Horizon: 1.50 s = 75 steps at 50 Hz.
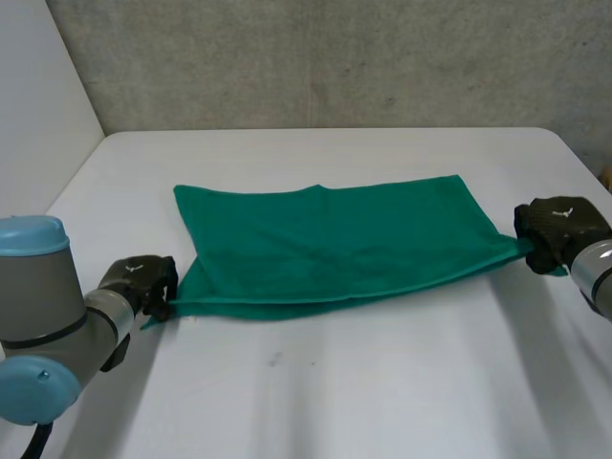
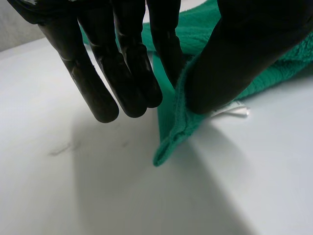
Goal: Fold the towel.
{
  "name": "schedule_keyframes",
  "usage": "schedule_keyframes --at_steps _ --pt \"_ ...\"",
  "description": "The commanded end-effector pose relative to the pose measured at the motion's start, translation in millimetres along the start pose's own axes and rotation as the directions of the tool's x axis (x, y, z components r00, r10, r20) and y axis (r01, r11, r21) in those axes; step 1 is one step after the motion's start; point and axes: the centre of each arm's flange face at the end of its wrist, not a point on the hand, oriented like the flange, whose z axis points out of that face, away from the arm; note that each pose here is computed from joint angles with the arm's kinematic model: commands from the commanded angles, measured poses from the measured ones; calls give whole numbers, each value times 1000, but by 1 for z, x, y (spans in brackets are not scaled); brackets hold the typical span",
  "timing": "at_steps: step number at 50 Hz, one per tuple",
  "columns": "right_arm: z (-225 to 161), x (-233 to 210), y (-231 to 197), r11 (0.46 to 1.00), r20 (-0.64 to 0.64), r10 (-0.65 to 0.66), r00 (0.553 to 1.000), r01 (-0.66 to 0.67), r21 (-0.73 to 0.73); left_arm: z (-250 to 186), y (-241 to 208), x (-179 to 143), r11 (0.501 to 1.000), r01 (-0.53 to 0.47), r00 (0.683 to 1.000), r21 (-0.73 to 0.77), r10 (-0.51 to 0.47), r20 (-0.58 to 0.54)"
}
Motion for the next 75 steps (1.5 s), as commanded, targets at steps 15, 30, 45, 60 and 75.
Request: schedule_keyframes --at_steps 15,30,45,60,75 --pt "-115 21 -104 913 77 -397 915 402 -72 -130 -135 -21 837 -316 945 448 236 226" --pt "-36 -22 -31 824 257 -432 865 494 -277 -17 -55 -12 919 -380 924 100 373 84" --pt "15 36 -208 855 -432 -278 858 426 295 -20 -265 2 576 -488 865 656 220 451" --pt "-27 34 -218 818 -435 -200 878 394 419 -35 -265 -5 534 -396 908 747 107 405" --pt "44 -52 -50 930 -27 -353 935 353 102 36 -106 8 815 -338 936 470 240 257"
